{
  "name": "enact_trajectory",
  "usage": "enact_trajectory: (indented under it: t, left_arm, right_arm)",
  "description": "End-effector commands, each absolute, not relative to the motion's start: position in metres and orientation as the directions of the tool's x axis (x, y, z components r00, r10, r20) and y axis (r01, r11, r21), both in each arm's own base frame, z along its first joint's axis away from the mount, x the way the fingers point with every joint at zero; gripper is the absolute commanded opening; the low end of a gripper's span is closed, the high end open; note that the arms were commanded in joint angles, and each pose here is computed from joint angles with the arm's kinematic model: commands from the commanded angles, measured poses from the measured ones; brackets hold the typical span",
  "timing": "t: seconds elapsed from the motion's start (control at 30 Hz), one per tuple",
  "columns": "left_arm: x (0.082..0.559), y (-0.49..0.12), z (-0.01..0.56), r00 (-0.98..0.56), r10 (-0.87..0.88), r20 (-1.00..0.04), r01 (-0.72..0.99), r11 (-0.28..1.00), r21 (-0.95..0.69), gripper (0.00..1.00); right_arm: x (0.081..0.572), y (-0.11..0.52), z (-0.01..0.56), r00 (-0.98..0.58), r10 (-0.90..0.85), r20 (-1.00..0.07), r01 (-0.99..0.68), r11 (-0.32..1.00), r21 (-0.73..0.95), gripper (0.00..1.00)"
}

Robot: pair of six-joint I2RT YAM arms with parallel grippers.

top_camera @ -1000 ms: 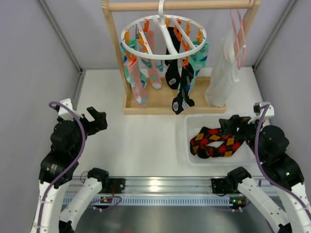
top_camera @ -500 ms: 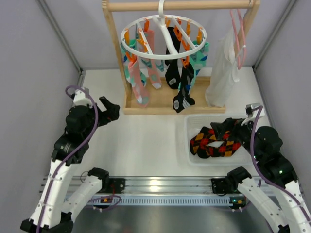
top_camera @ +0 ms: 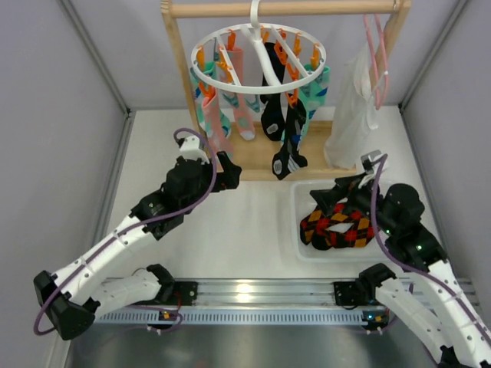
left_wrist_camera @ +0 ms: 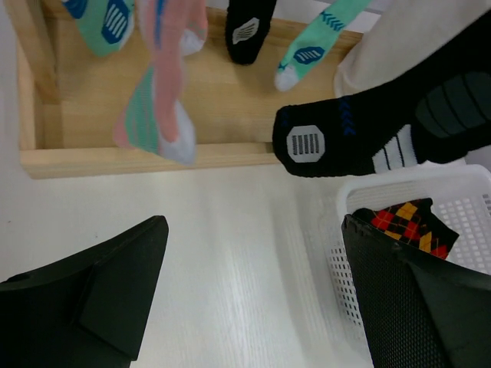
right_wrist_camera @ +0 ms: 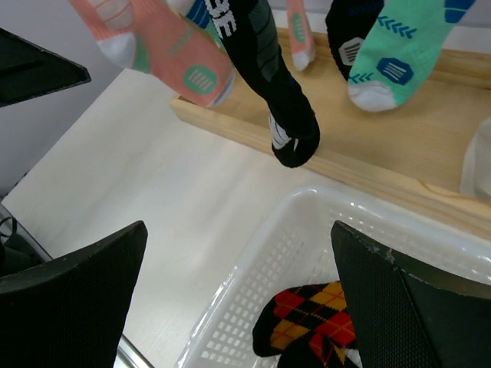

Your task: Remove the socks clipped to the hanger

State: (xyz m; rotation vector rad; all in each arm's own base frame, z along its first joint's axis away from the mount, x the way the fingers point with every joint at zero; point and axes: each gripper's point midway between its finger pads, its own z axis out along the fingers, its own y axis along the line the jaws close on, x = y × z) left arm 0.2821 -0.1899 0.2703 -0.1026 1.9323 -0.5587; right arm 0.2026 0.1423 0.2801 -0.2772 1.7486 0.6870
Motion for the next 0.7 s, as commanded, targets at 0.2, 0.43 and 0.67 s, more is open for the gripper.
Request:
enact_trajectory:
  t: [0.2, 0.43, 0.67]
  left_arm:
    - [0.251, -0.239, 0.298, -0.374, -0.361, -0.854, 0.283, 0.833, -0.475, 0.99]
    - [0.225, -0.259, 0.313, -0.395, -0.341, -0.853, 0.387, 0.78, -0.491, 0.99]
    - [0.221, -0.27, 0.333, -0.374, -0.313, -0.873, 0.447, 0.764, -0.465, 0.99]
  right_arm:
    - [0.297, 0.183, 0.288, -0.071, 0.082, -0.994, -0.612, 0.783, 0.109, 0.97]
    - [0.348, 0.203, 0.265, -0.024, 0.028, -0.999, -0.619, 0.784, 0.037, 0.7]
    - [0.333, 0.228, 0.283, 0.069, 0.148, -0.987, -0.727, 0.685, 0.052, 0.33]
